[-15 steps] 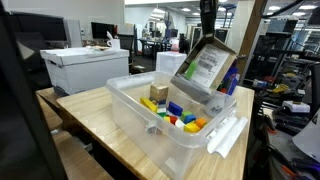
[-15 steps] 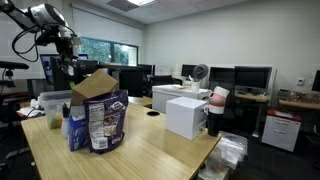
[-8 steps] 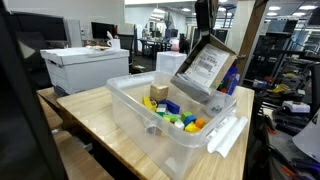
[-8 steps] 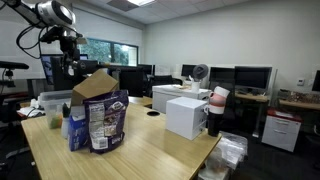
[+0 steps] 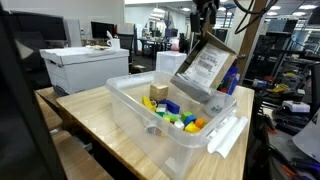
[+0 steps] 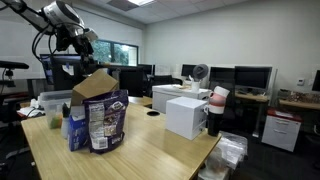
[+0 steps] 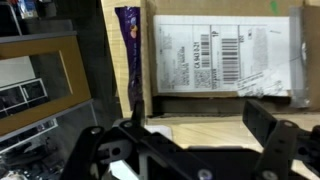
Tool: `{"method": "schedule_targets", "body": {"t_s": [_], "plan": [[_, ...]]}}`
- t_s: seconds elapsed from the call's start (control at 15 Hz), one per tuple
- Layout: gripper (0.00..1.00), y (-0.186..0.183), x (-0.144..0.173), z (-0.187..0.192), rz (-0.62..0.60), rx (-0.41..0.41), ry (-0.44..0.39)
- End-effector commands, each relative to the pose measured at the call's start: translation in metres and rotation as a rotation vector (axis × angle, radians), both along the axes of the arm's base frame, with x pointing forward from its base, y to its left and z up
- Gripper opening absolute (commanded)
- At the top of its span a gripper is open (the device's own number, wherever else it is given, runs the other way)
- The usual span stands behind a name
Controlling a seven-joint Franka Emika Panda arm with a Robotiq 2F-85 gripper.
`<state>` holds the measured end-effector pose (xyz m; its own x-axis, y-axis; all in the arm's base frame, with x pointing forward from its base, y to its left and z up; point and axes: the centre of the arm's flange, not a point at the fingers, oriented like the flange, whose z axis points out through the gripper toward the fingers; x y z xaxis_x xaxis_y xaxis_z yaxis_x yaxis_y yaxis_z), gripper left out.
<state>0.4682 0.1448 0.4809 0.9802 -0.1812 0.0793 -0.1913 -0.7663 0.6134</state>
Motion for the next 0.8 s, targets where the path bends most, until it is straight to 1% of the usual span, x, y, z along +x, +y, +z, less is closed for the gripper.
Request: {"method": "schedule_targets", "body": {"t_s": [0.0, 0.2, 0.33, 0.4, 0.53, 0.73], "plan": [[1.0, -0.049, -0.031, 0.024, -0.096, -0.065, -0.201], [1.0, -0.056, -0.042, 0.025, -0.153, -0.103, -0.302], [1.0, -0.061, -0.046, 0.025, -0.184, -0.117, -0.338], [1.0, -0.066, -0.055, 0.023, -0.221, -0.125, -0.377], [1.0, -0.058, -0.06, 0.02, -0.247, -0.075, -0.355], [1.0, -0.054, -0.067, 0.014, -0.267, -0.045, -0.356]]}}
